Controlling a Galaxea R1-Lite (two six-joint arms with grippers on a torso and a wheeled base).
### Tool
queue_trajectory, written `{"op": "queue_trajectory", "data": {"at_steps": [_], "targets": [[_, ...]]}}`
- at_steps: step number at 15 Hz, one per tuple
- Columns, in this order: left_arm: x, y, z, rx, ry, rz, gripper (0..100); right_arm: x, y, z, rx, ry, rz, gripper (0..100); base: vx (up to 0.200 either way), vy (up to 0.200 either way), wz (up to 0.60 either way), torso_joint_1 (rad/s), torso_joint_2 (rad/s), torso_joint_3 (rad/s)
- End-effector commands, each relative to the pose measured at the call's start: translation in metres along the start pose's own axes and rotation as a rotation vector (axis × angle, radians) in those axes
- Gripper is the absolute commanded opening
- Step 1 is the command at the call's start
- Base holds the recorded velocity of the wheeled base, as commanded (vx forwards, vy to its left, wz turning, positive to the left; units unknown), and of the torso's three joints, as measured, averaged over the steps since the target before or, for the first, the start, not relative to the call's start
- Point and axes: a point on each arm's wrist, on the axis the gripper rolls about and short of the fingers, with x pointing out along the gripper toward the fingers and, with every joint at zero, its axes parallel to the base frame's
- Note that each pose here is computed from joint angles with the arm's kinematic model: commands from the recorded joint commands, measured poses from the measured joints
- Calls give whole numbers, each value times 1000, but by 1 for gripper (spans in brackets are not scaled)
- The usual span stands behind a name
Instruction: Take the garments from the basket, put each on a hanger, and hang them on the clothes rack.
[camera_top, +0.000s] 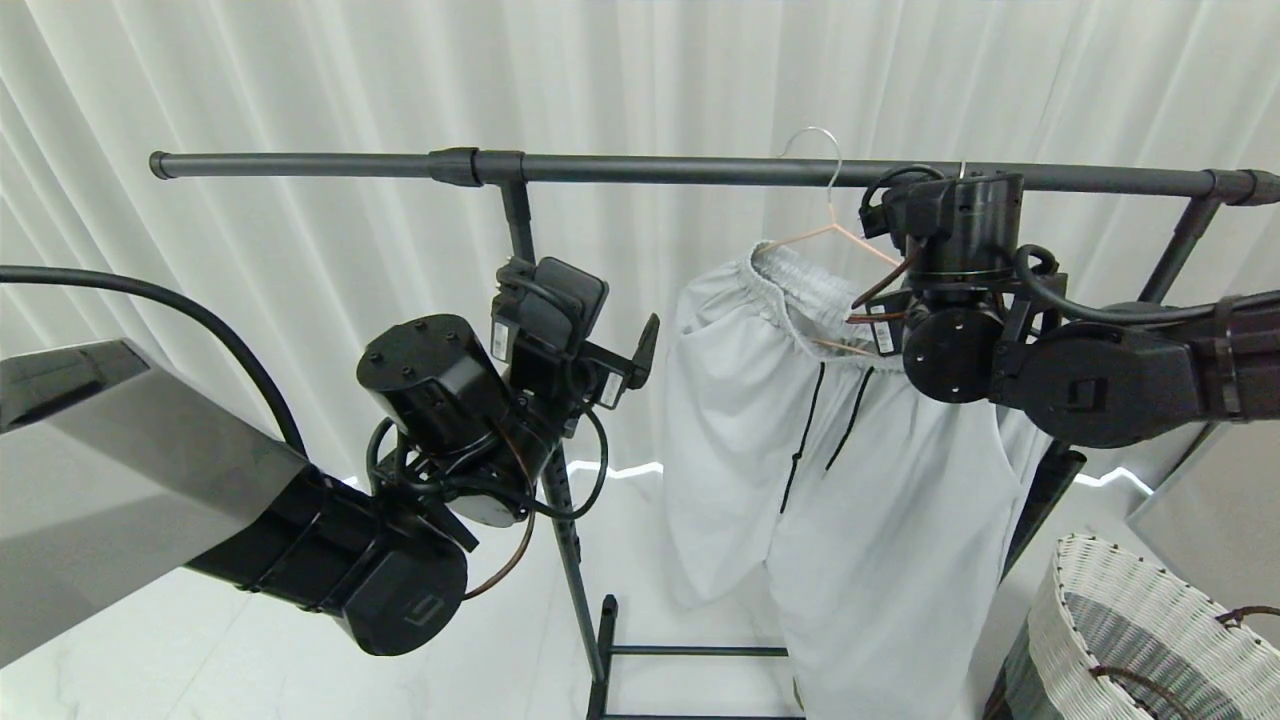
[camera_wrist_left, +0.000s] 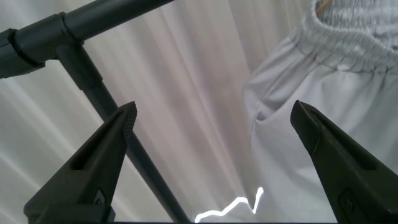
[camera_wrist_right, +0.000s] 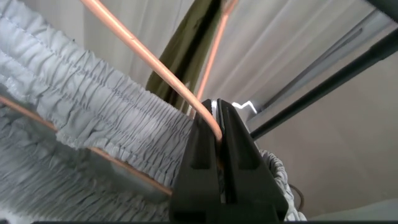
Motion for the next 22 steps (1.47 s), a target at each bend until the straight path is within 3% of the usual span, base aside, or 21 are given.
{"op": "queue_trajectory", "data": {"at_steps": [1,13,22], "targets": [[0,0,1,-1,-2,0,100,6,6,-7,-20,16,-3,0,0,0,0,0,0,0],[-1,-2,1,-3,-1,-4,100,30,-3,9,5,21,-61,0,0,0,0,0,0,0],[-1,-2,1,-6,-1,-4,100,21,23,0,-42,27,-5,0,0,0,0,0,0,0]]}}
